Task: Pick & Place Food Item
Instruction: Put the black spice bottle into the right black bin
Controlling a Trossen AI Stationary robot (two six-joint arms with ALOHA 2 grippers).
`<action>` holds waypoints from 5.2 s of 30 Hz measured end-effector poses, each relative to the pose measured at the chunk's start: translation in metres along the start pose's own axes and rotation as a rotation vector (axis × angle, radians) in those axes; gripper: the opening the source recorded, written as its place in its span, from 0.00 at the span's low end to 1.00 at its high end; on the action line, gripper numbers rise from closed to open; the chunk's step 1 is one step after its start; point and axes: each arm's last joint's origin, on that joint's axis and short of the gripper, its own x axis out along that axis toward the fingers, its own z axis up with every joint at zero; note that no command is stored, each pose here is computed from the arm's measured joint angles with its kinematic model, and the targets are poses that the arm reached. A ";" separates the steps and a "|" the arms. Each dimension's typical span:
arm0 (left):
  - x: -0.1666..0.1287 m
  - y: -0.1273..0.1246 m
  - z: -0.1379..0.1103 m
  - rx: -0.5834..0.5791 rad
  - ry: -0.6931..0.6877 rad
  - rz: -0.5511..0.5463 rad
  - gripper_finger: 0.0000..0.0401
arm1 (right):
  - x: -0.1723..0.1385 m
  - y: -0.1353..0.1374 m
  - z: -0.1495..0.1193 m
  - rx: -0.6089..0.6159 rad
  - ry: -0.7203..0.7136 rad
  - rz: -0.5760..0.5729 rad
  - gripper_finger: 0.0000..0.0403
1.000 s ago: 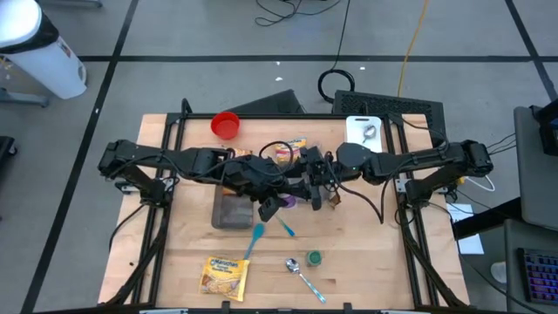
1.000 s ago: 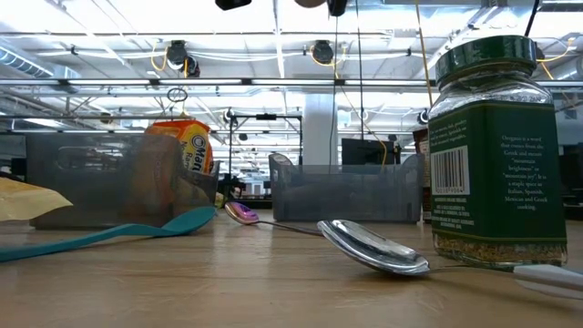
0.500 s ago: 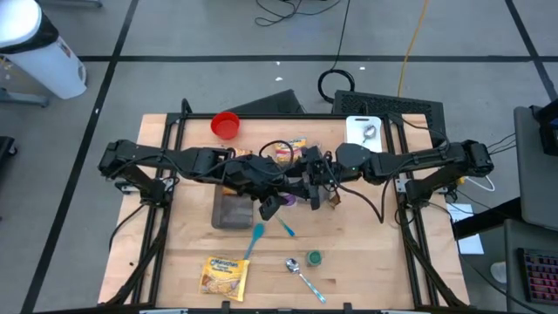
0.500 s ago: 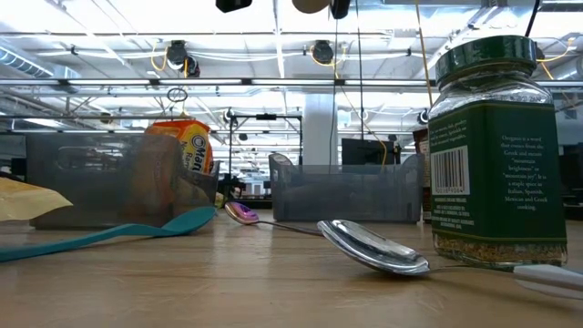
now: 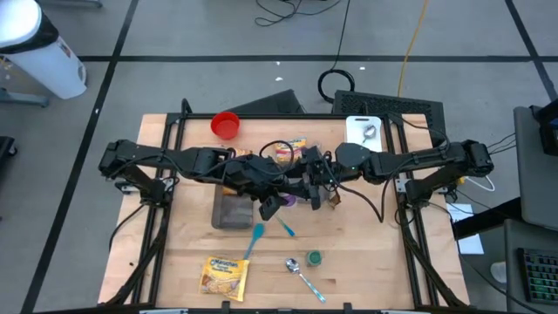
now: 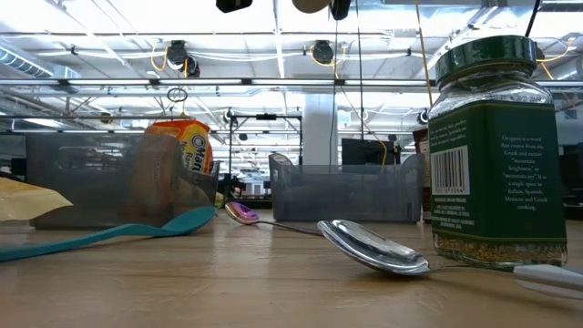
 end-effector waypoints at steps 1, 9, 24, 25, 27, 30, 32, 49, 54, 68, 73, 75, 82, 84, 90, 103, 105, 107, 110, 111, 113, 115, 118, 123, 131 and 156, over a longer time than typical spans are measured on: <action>0.000 0.000 0.000 -0.001 0.000 0.000 0.42 | 0.000 0.000 0.000 0.000 0.000 0.000 0.51; 0.000 0.000 0.000 -0.002 0.000 -0.001 0.42 | 0.000 0.000 0.000 0.000 0.000 0.000 0.49; 0.000 0.001 -0.002 -0.003 0.034 -0.003 0.46 | -0.001 -0.002 0.001 0.004 -0.003 -0.008 0.49; 0.000 0.001 -0.002 -0.003 0.034 -0.003 0.47 | -0.001 -0.002 0.001 0.004 -0.003 -0.008 0.49; 0.000 0.001 -0.002 -0.003 0.038 -0.001 0.50 | -0.001 -0.002 0.001 0.005 -0.002 -0.008 0.49; 0.000 0.001 -0.003 0.001 0.039 -0.001 0.55 | -0.001 -0.002 0.001 0.005 -0.002 -0.009 0.49; 0.000 0.002 -0.003 0.003 0.038 0.000 0.57 | -0.001 -0.002 0.001 0.009 -0.002 -0.011 0.49; -0.003 0.003 0.001 0.045 0.010 0.018 0.55 | -0.001 -0.005 0.002 -0.003 -0.032 -0.044 0.49; -0.004 0.003 0.001 0.043 0.006 0.016 0.60 | -0.001 -0.006 0.005 -0.002 -0.054 -0.043 0.49; -0.001 0.003 0.001 0.060 0.011 0.015 0.67 | -0.014 -0.006 0.019 -0.015 -0.113 -0.052 0.49; -0.007 0.004 0.002 0.067 0.003 0.017 0.67 | -0.030 -0.005 0.027 -0.040 -0.099 -0.079 0.49; -0.010 0.004 0.002 0.068 -0.003 0.020 0.67 | -0.035 -0.005 0.031 -0.045 -0.113 -0.082 0.49; -0.013 0.002 0.010 0.092 -0.118 0.052 0.67 | -0.050 -0.004 0.044 -0.064 -0.183 -0.105 0.49; -0.014 0.001 0.012 0.107 -0.158 0.066 0.67 | -0.053 -0.003 0.047 -0.067 -0.210 -0.099 0.49; -0.014 0.000 0.019 0.145 -0.249 0.101 0.67 | -0.053 -0.001 0.051 -0.073 -0.258 -0.074 0.49; -0.018 -0.005 0.031 0.202 -0.422 0.154 0.67 | -0.055 0.004 0.064 -0.089 -0.420 -0.041 0.49; -0.019 -0.005 0.032 0.199 -0.441 0.171 0.67 | -0.056 0.005 0.065 -0.097 -0.435 -0.042 0.49; -0.019 -0.005 0.033 0.200 -0.455 0.179 0.67 | -0.056 0.004 0.066 -0.098 -0.449 -0.057 0.49; -0.020 -0.006 0.034 0.207 -0.472 0.179 0.67 | -0.057 0.004 0.068 -0.110 -0.474 -0.074 0.49; -0.020 -0.006 0.035 0.206 -0.479 0.180 0.67 | -0.057 0.005 0.069 -0.112 -0.485 -0.068 0.49; -0.018 -0.006 0.036 0.200 -0.496 0.186 0.67 | -0.059 0.006 0.071 -0.116 -0.513 -0.059 0.49; -0.018 -0.006 0.037 0.199 -0.502 0.193 0.67 | -0.059 0.007 0.072 -0.118 -0.526 -0.057 0.49; -0.018 -0.006 0.038 0.199 -0.516 0.193 0.67 | -0.060 0.007 0.073 -0.121 -0.538 -0.054 0.49; -0.019 -0.005 0.042 0.194 -0.553 0.198 0.67 | -0.062 0.009 0.076 -0.130 -0.576 -0.045 0.49; -0.020 -0.003 0.046 0.183 -0.575 0.197 0.67 | -0.063 0.010 0.078 -0.136 -0.603 -0.038 0.49; -0.019 -0.001 0.045 0.191 -0.554 0.212 0.51 | -0.064 0.011 0.079 -0.129 -0.629 -0.040 0.49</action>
